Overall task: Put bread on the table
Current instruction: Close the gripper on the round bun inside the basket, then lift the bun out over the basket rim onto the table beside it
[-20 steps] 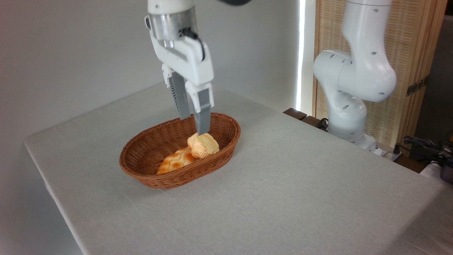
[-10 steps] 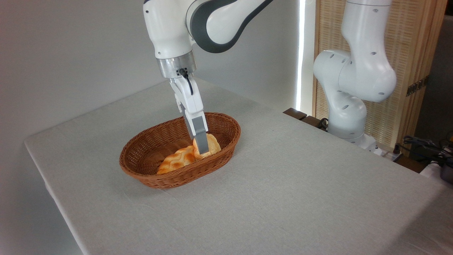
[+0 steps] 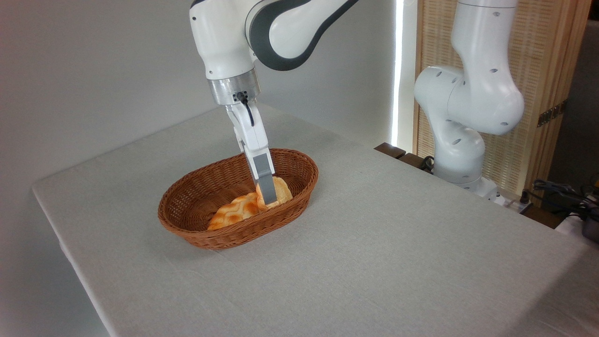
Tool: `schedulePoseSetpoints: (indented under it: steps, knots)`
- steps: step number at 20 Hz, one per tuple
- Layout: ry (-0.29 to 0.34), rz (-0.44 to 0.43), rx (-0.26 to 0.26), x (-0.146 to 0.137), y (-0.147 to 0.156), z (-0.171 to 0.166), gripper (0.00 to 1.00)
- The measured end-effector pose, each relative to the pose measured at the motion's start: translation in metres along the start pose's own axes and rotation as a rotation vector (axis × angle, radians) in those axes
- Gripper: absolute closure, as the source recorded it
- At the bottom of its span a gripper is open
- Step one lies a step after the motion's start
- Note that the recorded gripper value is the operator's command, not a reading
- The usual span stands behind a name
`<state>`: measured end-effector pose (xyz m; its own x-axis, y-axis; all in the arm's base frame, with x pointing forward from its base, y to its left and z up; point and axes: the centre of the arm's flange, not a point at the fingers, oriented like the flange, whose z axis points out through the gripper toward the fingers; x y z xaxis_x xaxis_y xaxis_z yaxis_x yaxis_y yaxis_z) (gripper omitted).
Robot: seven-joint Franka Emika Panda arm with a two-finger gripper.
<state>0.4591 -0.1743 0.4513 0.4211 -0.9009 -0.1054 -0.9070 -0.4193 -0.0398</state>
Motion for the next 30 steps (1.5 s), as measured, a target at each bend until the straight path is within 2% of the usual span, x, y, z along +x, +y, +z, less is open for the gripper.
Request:
schedulePoseSetpoints:
  steps: [4, 8, 9, 14, 18, 21, 22, 24, 25, 26, 27, 30]
  knots:
    - [-0.001, 0.000, 0.001, 0.000, 0.000, 0.000, 0.80]
    - [-0.001, 0.000, 0.002, 0.000, 0.000, 0.000, 0.98]
    - [0.002, -0.003, 0.005, 0.000, -0.001, -0.002, 0.99]
    - [0.025, -0.042, 0.026, -0.003, -0.011, -0.034, 0.99]
    - [0.012, -0.095, 0.005, -0.023, -0.030, -0.064, 0.99]
    - [0.025, -0.137, 0.003, -0.049, -0.052, -0.085, 0.93]
    - [0.030, -0.142, 0.002, -0.060, -0.061, -0.092, 0.88]
    - [0.014, -0.139, 0.002, -0.092, -0.082, -0.100, 0.72]
    - [-0.020, -0.135, 0.009, -0.108, -0.090, -0.100, 0.49]
    - [-0.057, -0.133, 0.016, -0.120, -0.096, -0.097, 0.18]
    - [-0.092, -0.129, 0.019, -0.127, -0.099, -0.092, 0.00]
    - [-0.162, -0.128, 0.006, -0.135, -0.109, -0.069, 0.00]
